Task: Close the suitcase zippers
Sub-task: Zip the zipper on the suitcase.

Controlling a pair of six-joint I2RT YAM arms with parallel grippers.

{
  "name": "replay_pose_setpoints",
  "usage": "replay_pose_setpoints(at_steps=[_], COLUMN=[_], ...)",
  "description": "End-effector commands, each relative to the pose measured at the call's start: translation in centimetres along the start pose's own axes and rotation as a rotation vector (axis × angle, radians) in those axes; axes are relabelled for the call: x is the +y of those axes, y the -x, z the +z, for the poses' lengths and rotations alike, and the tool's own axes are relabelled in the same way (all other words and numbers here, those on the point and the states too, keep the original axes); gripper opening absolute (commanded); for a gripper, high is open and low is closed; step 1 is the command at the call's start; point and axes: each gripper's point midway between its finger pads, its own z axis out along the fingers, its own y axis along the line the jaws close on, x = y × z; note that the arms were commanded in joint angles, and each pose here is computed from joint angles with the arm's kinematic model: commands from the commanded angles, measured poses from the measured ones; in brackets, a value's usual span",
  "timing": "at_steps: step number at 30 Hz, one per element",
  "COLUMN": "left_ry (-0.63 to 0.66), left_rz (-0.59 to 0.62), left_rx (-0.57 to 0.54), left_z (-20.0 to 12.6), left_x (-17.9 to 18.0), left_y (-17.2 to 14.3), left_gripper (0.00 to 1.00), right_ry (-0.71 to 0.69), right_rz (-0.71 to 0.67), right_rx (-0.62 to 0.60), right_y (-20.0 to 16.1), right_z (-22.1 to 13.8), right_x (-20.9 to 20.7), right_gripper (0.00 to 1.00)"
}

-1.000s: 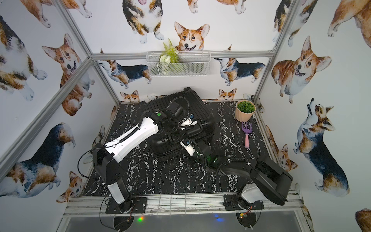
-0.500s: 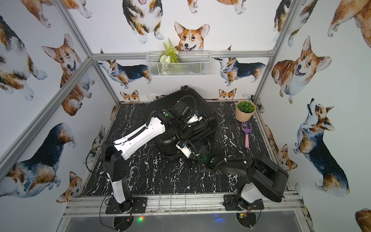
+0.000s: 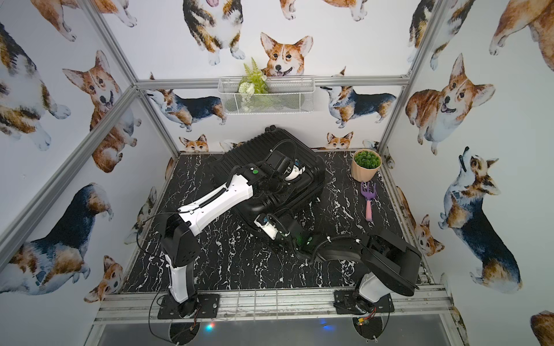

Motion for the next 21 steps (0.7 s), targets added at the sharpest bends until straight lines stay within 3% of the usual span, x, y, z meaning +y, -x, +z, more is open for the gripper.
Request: replay_pose_setpoints(at_steps=[1, 4, 13, 16, 21], left_ry=[0.099, 0.102, 0.123, 0.145, 0.197], left_rz=[-0.059, -0.057, 0.002, -0.025, -0.141], left_rx=[-0.223, -0.225, -0.29, -0.331, -0.384], left_z=[-0.4, -0.5, -5.4, -7.7, -11.2], left_x=[1.9, 1.9, 2.2, 3.5, 8.1], left_y=[5.6, 5.5, 6.3, 6.5, 5.6], left_gripper=[0.0, 0.04, 0.55, 0.63, 0.65], right_ry=[0.128, 0.084, -0.099, -0.149, -0.23], right_rz=[-0.026, -0.016, 0.033, 0.083, 0.15], right_rx=[-0.076, -0.071, -0.025, -0.021, -0.033], right_y=[2.4, 2.3, -0.3, -1.2, -2.2], right_z=[0.1, 0.1, -1.4, -2.3, -4.1], right_x=[2.9, 2.2, -1.6, -3.3, -6.0], right_gripper=[0.0, 0.0, 0.0, 0.0, 0.0])
